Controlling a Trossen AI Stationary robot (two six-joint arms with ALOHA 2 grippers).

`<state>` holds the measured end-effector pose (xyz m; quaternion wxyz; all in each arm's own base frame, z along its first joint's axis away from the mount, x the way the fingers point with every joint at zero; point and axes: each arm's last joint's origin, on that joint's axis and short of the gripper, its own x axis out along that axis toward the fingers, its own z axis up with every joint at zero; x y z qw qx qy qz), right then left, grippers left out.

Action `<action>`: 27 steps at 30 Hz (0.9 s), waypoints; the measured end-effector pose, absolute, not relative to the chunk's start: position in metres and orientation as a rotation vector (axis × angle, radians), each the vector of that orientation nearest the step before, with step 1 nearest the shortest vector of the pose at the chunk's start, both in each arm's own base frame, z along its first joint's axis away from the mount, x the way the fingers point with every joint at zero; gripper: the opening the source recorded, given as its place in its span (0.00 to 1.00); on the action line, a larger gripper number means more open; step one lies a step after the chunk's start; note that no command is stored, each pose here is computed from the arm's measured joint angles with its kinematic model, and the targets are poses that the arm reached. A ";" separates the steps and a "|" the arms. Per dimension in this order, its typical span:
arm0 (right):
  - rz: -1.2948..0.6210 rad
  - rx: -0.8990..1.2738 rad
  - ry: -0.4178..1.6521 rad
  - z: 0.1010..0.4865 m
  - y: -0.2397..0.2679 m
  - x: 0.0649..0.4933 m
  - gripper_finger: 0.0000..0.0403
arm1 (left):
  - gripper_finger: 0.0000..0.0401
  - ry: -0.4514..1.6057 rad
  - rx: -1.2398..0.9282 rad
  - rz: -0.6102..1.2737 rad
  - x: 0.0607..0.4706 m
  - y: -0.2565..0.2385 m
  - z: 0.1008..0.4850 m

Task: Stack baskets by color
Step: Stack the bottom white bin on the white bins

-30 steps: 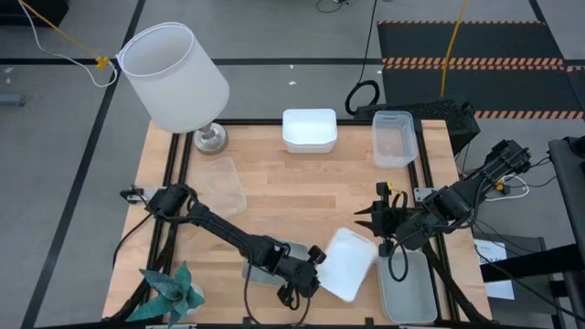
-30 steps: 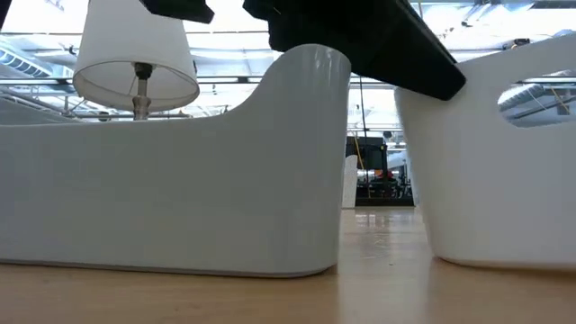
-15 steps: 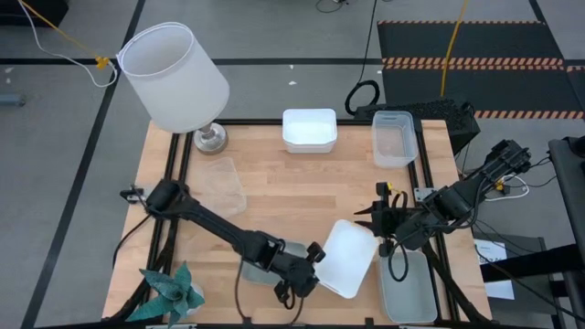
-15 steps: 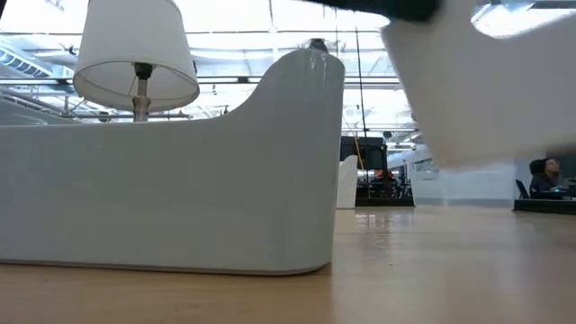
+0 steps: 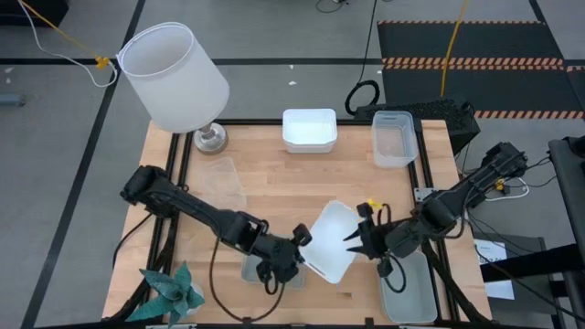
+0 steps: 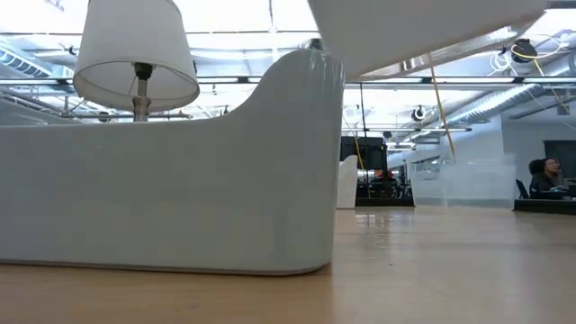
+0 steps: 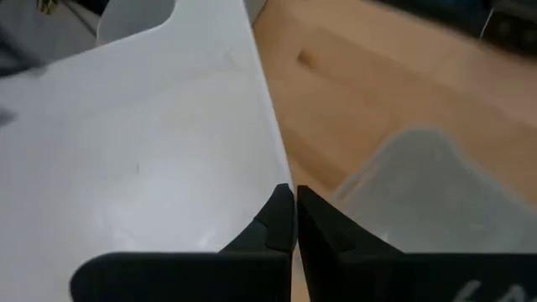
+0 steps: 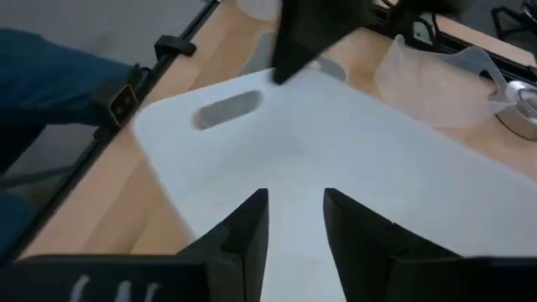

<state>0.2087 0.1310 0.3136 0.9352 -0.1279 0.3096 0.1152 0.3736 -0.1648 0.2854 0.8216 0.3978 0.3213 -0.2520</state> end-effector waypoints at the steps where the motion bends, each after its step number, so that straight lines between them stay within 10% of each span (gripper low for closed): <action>1: 0.239 -0.269 0.642 0.312 0.132 0.211 0.29 | 0.01 0.703 0.856 -0.522 0.372 -0.162 0.286; 27: 0.134 -0.471 1.033 0.278 0.141 0.271 0.31 | 0.01 0.927 0.797 -0.410 0.360 -0.149 0.277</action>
